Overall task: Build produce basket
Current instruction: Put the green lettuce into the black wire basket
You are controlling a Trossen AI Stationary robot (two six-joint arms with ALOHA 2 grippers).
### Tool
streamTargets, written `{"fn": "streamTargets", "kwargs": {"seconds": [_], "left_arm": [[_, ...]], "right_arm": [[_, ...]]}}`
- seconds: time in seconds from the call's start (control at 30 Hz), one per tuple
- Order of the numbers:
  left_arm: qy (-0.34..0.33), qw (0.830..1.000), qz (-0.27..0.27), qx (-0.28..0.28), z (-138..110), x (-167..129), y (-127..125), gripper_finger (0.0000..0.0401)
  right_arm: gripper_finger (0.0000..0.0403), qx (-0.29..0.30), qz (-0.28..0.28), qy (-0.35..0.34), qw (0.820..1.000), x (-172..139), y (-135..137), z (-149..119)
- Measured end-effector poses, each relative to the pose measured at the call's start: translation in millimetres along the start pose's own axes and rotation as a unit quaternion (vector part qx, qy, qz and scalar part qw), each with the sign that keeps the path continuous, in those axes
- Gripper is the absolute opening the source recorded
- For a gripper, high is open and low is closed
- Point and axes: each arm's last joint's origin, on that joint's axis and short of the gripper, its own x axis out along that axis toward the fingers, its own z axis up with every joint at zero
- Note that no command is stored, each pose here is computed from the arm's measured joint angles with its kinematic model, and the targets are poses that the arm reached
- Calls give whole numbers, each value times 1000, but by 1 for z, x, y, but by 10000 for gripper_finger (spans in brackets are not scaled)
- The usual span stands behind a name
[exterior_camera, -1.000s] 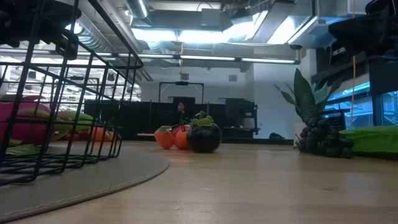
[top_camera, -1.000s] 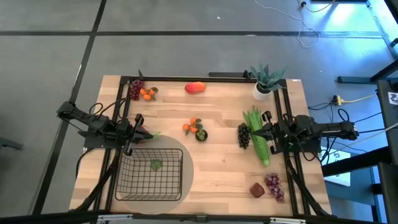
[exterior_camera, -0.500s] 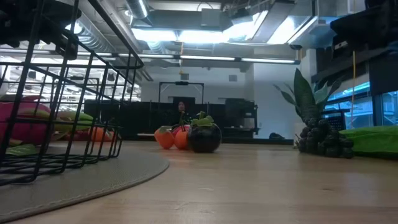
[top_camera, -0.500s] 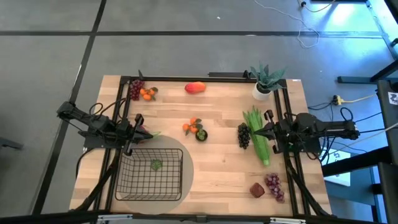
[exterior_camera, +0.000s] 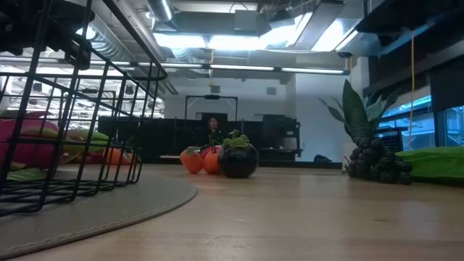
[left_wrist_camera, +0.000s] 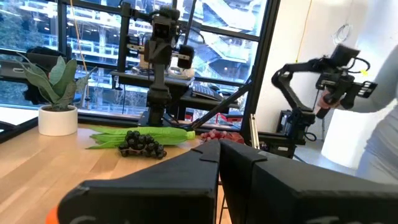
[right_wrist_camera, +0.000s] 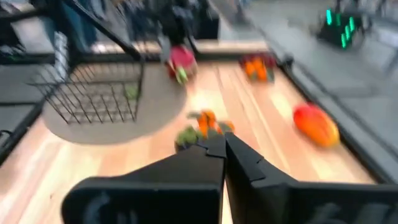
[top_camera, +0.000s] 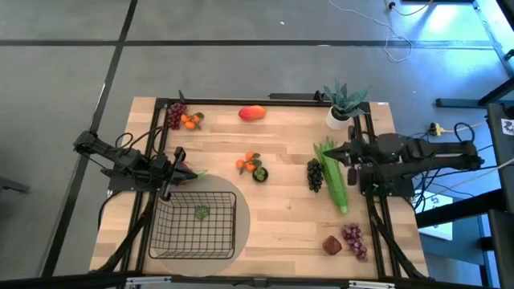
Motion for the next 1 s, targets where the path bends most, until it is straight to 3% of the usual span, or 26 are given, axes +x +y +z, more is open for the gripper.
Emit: {"fn": "streamTargets", "kwargs": {"seconds": [0.37, 0.67, 0.8, 1.0], "left_arm": [[0, 1000, 0, 2, 0, 0, 0, 0], [-7, 1000, 26, 1, 4, 0, 1, 0], [-13, 1000, 25, -2, 24, -1, -1, 0], [60, 997, 52, -7, 56, -5, -1, 0]], "right_arm": [[0, 105, -31, 169, 979, 23, -1, 45], [0, 141, 6, 187, 972, 39, -1, 70], [0, 152, 2, 193, 969, 44, -1, 71], [0, 154, 1, 202, 967, 49, 0, 70]]}}
